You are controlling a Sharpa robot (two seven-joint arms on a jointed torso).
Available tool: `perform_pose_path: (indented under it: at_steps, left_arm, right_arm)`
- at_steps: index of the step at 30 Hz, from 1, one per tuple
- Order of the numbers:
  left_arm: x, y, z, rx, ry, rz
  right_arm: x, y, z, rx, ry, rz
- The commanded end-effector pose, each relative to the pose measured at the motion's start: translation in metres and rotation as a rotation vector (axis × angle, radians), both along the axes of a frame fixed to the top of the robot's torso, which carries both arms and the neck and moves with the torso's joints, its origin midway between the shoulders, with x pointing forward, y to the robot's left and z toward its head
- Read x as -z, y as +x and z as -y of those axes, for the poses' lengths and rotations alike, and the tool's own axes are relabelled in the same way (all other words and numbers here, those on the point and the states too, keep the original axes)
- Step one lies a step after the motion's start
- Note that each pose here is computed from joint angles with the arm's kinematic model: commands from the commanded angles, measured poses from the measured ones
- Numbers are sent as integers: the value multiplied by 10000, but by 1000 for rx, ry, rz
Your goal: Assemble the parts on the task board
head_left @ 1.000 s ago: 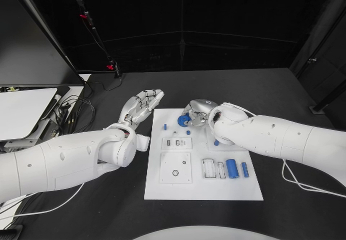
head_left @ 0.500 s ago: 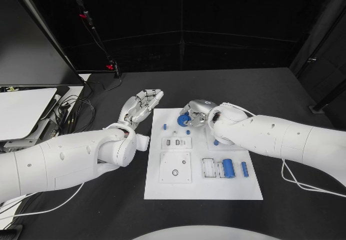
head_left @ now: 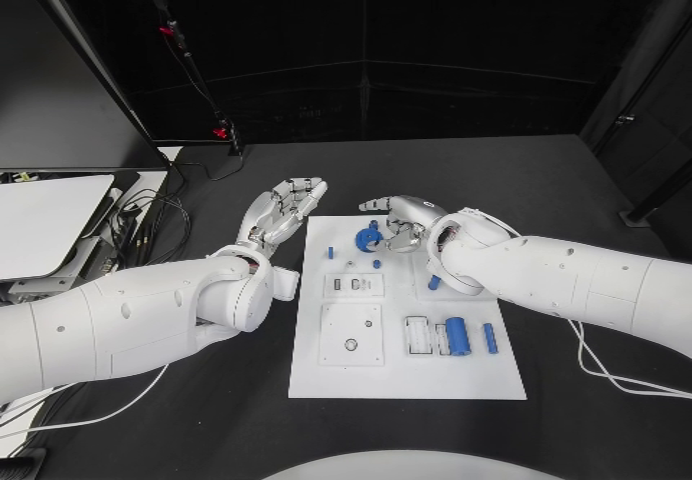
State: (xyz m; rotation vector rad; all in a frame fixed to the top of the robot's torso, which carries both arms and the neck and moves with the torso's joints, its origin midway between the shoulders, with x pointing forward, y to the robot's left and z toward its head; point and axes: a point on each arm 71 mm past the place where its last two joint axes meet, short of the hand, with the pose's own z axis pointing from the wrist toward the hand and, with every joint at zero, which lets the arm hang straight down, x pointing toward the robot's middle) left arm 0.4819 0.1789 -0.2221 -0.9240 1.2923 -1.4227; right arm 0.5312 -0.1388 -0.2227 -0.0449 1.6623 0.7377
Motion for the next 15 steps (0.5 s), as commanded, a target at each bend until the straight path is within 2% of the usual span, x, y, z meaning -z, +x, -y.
perform_pose_path:
  at_steps: [1,4,7,15]
  left_arm:
    - [-176,-49,15,30,-64,242]
    - [-174,-48,9,28,-63,242]
    - [-172,-45,3,27,-62,242]
    - [-158,-41,-2,25,-60,241]
  right_arm:
    - [-151,-45,119,38,268,47]
    - [-240,-118,325,70,356,43]
    - [-319,-173,517,95,382,42]
    - [-418,-336,1088,132,300,90]
